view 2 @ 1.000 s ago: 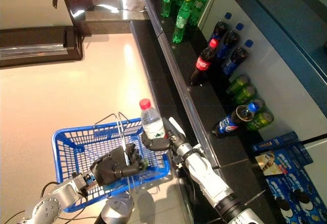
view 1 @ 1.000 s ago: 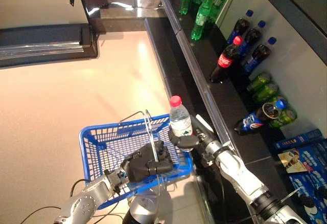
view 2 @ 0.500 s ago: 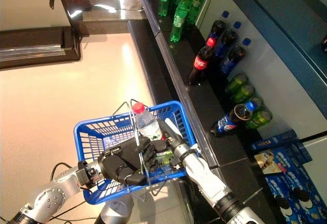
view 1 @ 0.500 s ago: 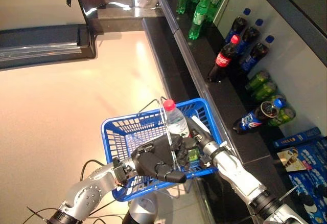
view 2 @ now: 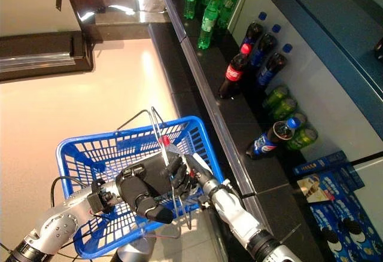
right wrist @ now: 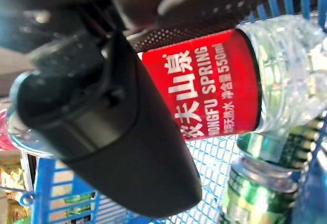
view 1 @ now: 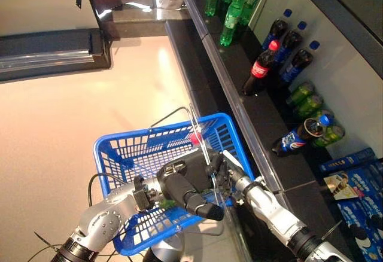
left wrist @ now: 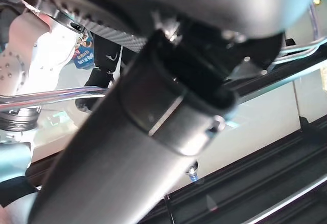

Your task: Pick up the drink and place into the basket.

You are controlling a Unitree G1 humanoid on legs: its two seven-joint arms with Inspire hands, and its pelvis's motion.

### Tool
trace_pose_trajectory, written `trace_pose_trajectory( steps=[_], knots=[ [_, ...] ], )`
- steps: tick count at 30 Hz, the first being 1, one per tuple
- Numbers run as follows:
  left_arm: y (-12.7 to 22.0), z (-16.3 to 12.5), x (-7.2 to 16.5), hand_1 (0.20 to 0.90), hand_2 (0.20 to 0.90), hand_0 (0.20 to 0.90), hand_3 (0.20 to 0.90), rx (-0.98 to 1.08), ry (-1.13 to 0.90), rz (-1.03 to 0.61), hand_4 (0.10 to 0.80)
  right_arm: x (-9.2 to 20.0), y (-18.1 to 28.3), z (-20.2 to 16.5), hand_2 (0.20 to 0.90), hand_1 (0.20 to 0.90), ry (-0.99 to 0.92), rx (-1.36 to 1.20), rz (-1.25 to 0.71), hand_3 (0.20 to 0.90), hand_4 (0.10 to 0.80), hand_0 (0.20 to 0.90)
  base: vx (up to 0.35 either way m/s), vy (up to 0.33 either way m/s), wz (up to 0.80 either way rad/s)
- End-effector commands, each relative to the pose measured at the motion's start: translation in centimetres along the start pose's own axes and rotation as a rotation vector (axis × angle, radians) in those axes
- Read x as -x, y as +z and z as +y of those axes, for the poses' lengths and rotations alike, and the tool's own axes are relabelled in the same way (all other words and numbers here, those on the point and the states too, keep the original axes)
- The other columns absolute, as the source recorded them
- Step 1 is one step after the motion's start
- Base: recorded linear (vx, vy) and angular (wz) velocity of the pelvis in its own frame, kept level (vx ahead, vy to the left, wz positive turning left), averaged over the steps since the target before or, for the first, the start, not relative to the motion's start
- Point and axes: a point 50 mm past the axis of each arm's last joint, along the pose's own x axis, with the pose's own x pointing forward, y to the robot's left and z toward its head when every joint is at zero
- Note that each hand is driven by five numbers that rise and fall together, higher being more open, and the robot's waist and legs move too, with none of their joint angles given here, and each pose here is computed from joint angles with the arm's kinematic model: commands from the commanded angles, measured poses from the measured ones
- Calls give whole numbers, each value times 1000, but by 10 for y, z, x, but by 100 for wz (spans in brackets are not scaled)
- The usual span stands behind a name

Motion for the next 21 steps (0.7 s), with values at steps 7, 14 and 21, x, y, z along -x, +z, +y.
trace_pose_trajectory(
  steps=[7, 14, 21],
  knots=[
    [59, -84, -45, 300, 300, 300, 200, -187, -697, -331, 100, -18, 65, 7, 300, 300, 46, 264, -324, 200, 100, 300, 0, 0, 0],
    [59, -88, -48, 300, 300, 300, 200, -196, -741, -303, 100, -23, 88, 7, 300, 300, 99, 454, -387, 200, 100, 300, 0, 0, 0],
    [59, -92, -51, 300, 300, 300, 200, -197, -782, -266, 100, -28, 112, 9, 300, 300, 151, 684, -470, 200, 100, 300, 0, 0, 0]
  ],
)
